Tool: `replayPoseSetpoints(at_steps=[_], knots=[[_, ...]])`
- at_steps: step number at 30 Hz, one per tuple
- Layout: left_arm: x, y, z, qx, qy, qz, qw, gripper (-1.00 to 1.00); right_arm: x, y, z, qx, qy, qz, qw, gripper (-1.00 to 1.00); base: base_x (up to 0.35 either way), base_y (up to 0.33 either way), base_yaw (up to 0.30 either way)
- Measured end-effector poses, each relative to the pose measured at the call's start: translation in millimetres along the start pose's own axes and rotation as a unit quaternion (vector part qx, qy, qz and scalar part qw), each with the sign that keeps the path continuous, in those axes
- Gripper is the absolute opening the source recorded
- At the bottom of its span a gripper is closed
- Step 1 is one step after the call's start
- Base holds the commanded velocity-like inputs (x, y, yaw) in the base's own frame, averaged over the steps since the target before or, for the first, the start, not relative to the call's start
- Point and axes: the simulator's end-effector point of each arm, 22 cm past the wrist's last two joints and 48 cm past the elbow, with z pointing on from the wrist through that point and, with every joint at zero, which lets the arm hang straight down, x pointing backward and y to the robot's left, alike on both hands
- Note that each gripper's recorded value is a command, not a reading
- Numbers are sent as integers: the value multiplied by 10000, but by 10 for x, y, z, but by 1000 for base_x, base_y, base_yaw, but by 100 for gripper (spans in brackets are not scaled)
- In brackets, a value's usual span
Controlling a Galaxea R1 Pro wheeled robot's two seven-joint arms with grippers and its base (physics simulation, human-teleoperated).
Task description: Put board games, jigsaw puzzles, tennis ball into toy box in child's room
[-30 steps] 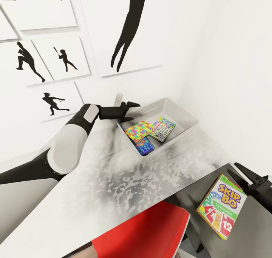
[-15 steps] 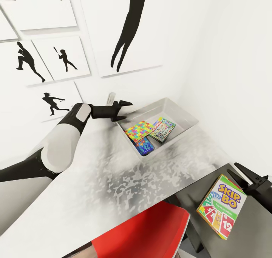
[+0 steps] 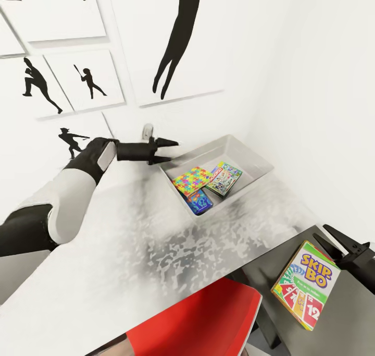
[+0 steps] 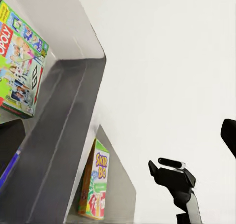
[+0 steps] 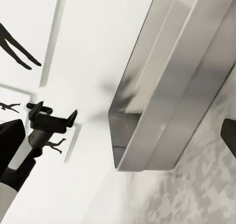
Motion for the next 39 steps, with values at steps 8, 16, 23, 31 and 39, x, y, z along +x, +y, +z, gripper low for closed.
replayPoseSetpoints(at_steps=[8, 16, 23, 31, 39], knots=[[-22, -46, -466, 335, 97, 164, 9993, 100, 9, -6, 4, 9, 9, 2, 10000, 100, 0, 0, 0], [-218, -7, -993, 235, -199, 401, 9987, 100, 13, -12, 5, 22, 16, -2, 10000, 100, -2, 0, 0], [-85, 160, -1492, 454, -372, 281, 9979, 100, 14, -16, 7, 28, 19, -3, 10000, 100, -116, 0, 0], [531, 671, -1689, 370, -297, 63, 9989, 100, 15, -18, 5, 35, 21, -5, 10000, 100, -20, 0, 0], [1270, 1241, -1763, 130, -147, -137, 9997, 100, 20, -20, 8, 38, 24, -1, 10000, 100, -1, 0, 0]])
